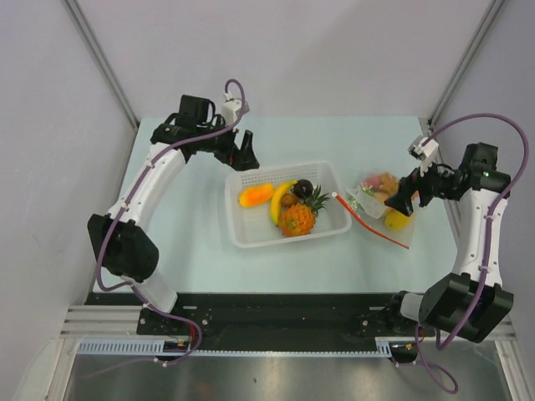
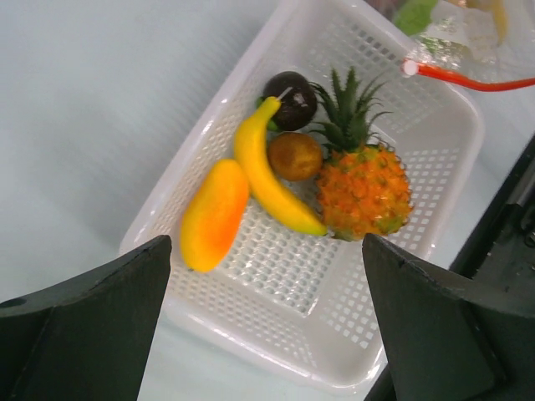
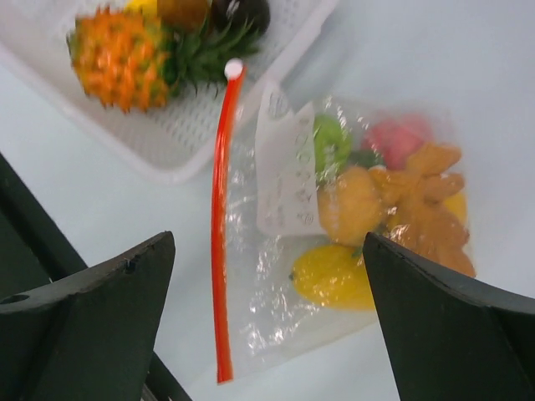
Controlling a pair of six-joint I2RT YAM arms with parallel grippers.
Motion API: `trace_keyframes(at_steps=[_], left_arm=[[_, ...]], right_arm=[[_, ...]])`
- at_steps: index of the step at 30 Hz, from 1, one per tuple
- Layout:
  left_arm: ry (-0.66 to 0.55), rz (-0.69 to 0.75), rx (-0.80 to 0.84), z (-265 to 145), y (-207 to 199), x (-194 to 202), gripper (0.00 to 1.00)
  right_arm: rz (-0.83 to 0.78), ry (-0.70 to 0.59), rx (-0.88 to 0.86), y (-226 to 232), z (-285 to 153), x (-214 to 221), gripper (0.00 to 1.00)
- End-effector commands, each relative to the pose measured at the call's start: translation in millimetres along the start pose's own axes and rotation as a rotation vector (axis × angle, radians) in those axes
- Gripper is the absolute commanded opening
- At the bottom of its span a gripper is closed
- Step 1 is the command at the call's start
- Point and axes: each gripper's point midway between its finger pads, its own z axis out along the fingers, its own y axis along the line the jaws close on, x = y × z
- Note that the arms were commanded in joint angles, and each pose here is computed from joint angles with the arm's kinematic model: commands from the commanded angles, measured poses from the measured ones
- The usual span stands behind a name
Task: Place the food in the zip-top bag and seal the zipper
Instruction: Reset both arms
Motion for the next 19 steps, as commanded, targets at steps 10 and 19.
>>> trace_keyframes(at_steps=[10,19], left_arm=[[-0.004,-0.185,-0.292,-73.3,75.4,24.0,1.00],[0.004,-0.238,-0.422,-81.9,106.0,56.3,1.00]], right_arm=[[0.411,-0.076,0.080,-28.5,58.2,-51.2,1.00],[0.504,-0.073,0.113,-56.7,85.4,-48.7,1.00]])
